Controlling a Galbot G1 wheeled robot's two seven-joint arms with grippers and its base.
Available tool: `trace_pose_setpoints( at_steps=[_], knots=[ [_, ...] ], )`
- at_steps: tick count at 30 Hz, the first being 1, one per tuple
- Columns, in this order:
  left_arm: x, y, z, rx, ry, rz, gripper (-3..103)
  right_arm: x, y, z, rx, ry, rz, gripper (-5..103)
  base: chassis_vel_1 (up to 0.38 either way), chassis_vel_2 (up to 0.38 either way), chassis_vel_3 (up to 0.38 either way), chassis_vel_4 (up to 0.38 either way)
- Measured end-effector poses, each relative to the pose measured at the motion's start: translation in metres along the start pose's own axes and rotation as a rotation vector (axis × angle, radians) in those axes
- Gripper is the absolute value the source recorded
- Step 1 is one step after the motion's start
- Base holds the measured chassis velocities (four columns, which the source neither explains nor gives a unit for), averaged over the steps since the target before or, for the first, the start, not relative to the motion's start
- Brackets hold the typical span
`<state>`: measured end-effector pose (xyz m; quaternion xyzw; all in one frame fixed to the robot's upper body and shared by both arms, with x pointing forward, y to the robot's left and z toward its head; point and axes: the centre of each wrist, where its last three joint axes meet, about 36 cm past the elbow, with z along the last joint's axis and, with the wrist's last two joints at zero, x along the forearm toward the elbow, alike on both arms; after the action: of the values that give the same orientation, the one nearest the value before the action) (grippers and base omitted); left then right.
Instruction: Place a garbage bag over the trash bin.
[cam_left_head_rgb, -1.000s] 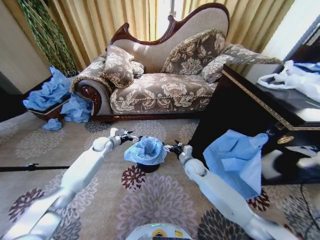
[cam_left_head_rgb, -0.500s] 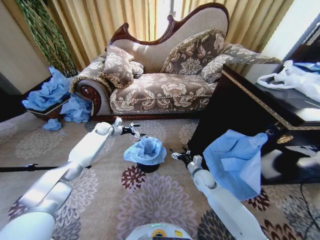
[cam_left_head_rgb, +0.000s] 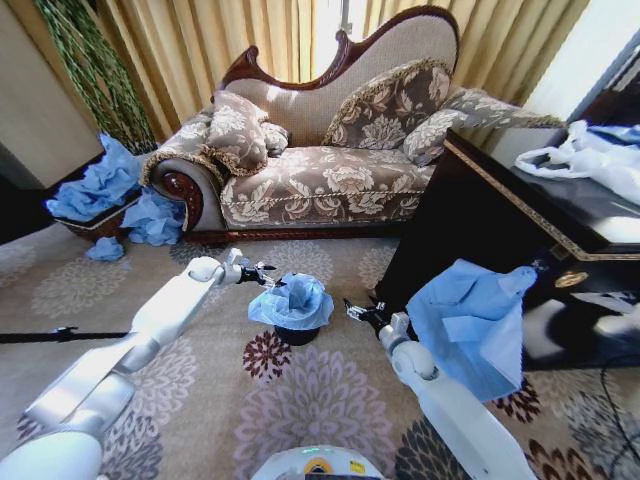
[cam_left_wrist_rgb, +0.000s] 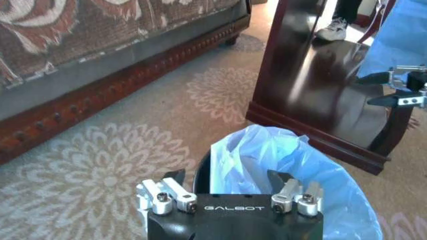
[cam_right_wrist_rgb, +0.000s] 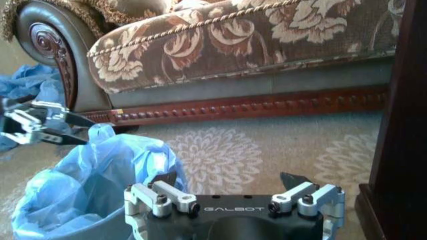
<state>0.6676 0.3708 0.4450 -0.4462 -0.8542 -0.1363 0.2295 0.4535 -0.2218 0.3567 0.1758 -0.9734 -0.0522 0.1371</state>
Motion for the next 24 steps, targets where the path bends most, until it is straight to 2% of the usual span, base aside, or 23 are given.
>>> trace_pose_setpoints(
  at_steps=[2,4,5,8,9,12,14,17,18,20,24],
  knots=[
    [-0.005,-0.001,0.0,0.002,-0.005,0.001,81,0.001,0.0,0.001,0.0,0.001,0.0,100,0.0,0.0,0.0,0.0],
    [-0.01,-0.003,0.0,0.005,-0.009,-0.003,70,0.002,0.0,0.002,0.0,0.006,0.001,100,0.0,0.0,0.0,0.0],
    [-0.01,-0.003,0.0,0.005,-0.009,-0.003,70,0.002,0.0,0.002,0.0,0.006,0.001,100,0.0,0.0,0.0,0.0],
    [-0.012,-0.002,-0.001,0.009,-0.013,-0.016,54,0.005,0.001,0.005,0.002,0.014,0.002,100,0.0,0.0,0.0,0.0],
    [-0.012,-0.002,-0.001,0.009,-0.013,-0.016,54,0.005,0.001,0.005,0.002,0.014,0.002,100,0.0,0.0,0.0,0.0],
    [-0.011,-0.001,0.001,0.013,-0.014,-0.023,38,0.007,0.0,0.008,0.003,0.022,0.004,100,0.0,0.0,0.0,0.0],
    [-0.011,-0.001,0.001,0.015,-0.014,-0.023,38,0.007,0.0,0.008,0.004,0.022,0.005,100,0.0,0.0,0.0,0.0],
    [-0.017,-0.003,0.0,0.02,-0.019,-0.017,22,0.006,-0.001,0.006,0.004,0.022,0.006,100,0.0,0.0,0.0,0.0],
    [-0.017,-0.003,0.0,0.02,-0.019,-0.017,22,0.006,-0.001,0.006,0.004,0.022,0.006,100,0.0,0.0,0.0,0.0],
    [-0.023,-0.005,-0.001,0.022,-0.022,-0.012,12,0.006,0.0,0.005,0.003,0.02,0.006,100,0.0,0.0,0.0,0.0],
    [-0.029,-0.007,-0.003,0.022,-0.028,-0.008,10,0.006,0.001,0.006,0.003,0.021,0.006,100,0.0,0.0,0.0,0.0]
  ],
)
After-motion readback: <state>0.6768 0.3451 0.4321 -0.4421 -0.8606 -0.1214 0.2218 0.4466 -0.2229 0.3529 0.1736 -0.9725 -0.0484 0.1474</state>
